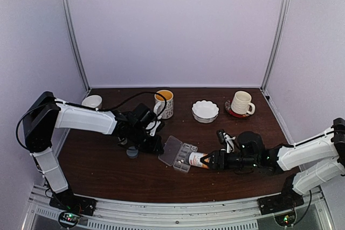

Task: Sort the pills into containers
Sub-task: Pour the pill into the compartment of the pill container.

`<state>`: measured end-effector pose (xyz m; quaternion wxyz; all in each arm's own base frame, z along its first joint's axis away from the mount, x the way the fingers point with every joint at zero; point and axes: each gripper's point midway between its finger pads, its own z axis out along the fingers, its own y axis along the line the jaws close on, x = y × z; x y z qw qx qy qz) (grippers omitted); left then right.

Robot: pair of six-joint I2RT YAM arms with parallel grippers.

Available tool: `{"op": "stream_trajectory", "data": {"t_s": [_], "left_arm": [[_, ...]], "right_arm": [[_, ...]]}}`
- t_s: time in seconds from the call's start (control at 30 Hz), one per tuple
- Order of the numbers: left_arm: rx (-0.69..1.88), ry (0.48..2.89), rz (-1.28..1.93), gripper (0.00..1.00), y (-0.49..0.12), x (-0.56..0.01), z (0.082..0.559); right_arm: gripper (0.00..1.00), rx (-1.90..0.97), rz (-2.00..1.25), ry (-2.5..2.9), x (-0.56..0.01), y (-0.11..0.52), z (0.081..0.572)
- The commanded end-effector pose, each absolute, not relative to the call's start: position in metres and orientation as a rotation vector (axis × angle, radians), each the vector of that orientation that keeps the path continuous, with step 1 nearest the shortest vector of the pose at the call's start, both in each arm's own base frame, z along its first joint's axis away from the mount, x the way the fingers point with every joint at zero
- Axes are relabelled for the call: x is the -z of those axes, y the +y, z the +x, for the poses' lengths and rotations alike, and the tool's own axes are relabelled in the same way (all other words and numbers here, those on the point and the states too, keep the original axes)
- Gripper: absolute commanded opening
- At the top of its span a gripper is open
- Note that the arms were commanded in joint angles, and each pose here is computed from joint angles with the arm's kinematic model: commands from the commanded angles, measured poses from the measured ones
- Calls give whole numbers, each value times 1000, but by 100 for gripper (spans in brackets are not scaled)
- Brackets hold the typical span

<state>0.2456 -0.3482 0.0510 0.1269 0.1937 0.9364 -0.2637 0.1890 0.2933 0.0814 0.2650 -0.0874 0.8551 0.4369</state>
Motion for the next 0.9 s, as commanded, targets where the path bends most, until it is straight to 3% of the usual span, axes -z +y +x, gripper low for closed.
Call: {"op": "stream_trajectory", "data": {"t_s": [0.0,0.23,0.57,0.87], "left_arm": [[766,2705,580,14,-352,-56,250],[766,2703,582,14,-352,-56,250],[774,2700,588,13,-353,-57,249],[773,2700,587,13,-353,-57,249]], "right_arm": [[0,-1149,-245,2281,-97,293,196],[0,-1233,-264,2193,-125,300,195],[0,-1062,-291,2445,-55,291,188],[0,-1095,-297,2325,-94,296,197]]}}
